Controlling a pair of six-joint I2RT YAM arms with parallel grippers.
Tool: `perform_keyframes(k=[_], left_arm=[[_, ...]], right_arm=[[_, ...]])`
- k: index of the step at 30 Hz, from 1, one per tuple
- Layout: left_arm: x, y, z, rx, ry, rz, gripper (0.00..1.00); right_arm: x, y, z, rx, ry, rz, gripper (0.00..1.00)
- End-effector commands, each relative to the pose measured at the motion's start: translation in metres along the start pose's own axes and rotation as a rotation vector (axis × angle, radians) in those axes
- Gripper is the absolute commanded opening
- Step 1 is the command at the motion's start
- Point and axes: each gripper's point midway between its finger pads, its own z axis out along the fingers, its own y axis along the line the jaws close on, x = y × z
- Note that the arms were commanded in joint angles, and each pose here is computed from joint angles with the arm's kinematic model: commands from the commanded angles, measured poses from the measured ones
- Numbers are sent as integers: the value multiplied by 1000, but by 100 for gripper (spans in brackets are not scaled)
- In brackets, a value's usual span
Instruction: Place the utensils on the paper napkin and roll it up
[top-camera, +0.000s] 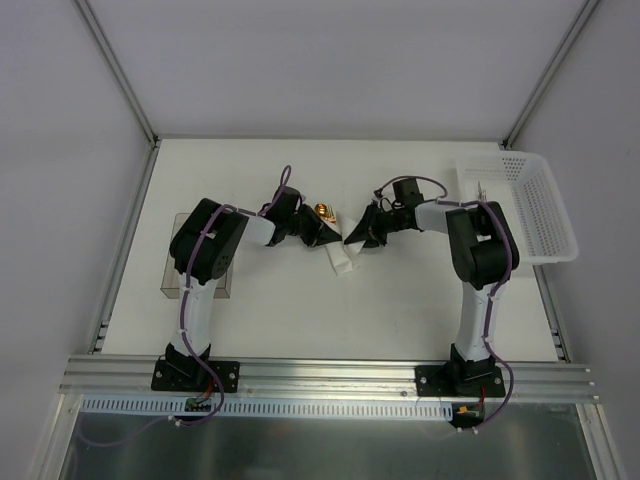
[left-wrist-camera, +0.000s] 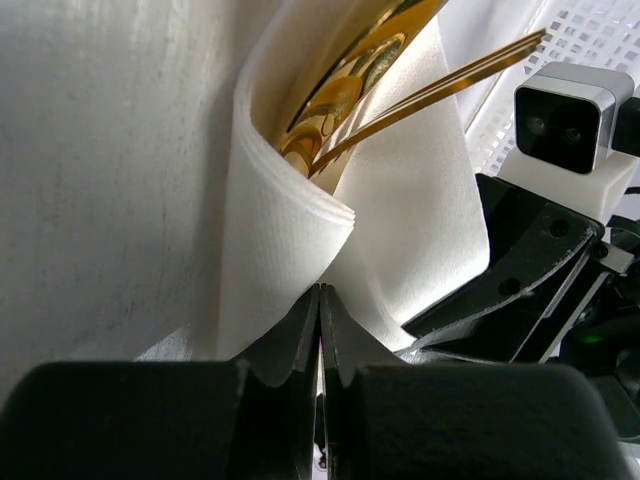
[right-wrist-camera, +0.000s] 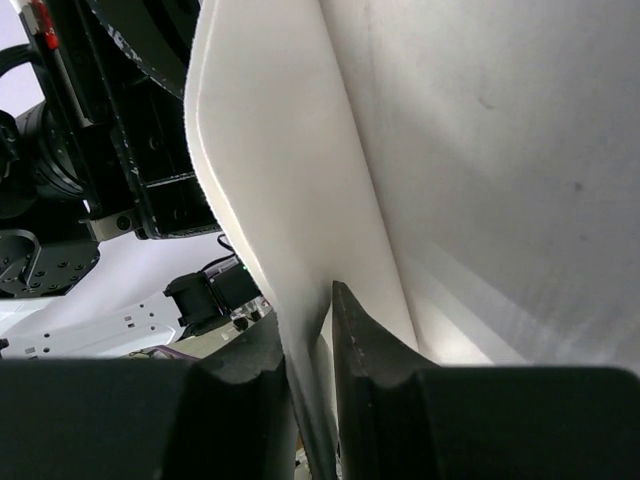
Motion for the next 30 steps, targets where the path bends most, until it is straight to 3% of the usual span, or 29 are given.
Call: perform_keyframes(k=[1, 8, 24, 30], left_arm=[[-3, 55, 10, -163, -23, -49, 0], [-4, 52, 8, -154, -23, -49, 0], [-16, -25, -22, 0, -120, 74, 0], [-17, -36, -31, 21, -138, 84, 0]], right_arm=[[5, 24, -1, 2, 12, -32, 19], [16, -12, 12, 86, 72, 140, 15], [20, -47, 11, 225, 88, 177, 8], [17, -51, 9, 236, 85, 175, 8]])
